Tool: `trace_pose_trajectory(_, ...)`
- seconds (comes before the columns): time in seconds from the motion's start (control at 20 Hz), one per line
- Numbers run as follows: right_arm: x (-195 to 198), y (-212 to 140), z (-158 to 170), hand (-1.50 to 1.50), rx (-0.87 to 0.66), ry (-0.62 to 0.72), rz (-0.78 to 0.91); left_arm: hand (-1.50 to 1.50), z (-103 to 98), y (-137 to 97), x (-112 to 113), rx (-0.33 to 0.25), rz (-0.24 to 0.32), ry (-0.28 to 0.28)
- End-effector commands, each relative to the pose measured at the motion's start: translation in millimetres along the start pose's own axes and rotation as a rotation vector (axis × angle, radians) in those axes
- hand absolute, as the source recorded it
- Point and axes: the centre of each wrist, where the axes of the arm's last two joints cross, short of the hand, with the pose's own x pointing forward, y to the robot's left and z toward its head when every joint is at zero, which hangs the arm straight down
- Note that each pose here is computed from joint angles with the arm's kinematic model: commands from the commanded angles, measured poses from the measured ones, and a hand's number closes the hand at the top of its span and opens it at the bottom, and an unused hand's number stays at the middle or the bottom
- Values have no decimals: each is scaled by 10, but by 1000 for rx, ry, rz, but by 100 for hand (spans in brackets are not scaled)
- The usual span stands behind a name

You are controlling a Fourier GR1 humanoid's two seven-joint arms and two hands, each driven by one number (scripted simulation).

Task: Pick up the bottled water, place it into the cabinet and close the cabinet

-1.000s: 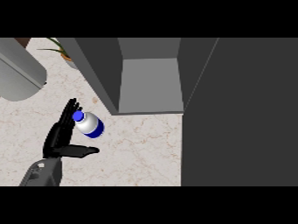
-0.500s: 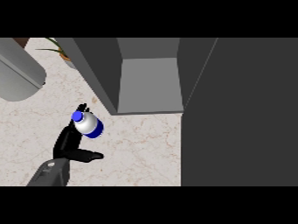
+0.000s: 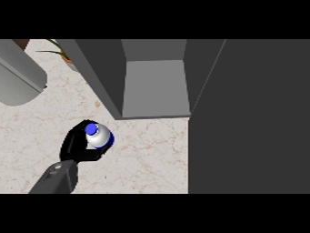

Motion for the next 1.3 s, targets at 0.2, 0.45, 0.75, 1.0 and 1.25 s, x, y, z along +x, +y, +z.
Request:
trace_pose_trajectory(0.2, 257, -65, 34, -150, 2, -34, 10, 150, 258, -129, -245, 77, 80, -92)
trace_pose_trajectory(0.45, 203, 16, 44, -150, -31, -30, -2, 150, 555, -272, -446, 172, 68, -151)
trace_pose_trajectory(0.75, 213, 19, 48, -150, -18, -22, -3, 150, 308, -407, -311, 112, 76, -177)
trace_pose_trajectory(1.0, 184, 28, 21, -150, -23, -17, -8, 150, 216, -558, -267, 75, 134, -128)
trace_pose_trajectory(1.25, 220, 21, 22, -150, -23, -22, -22, 150, -56, -853, -48, 41, 101, -117)
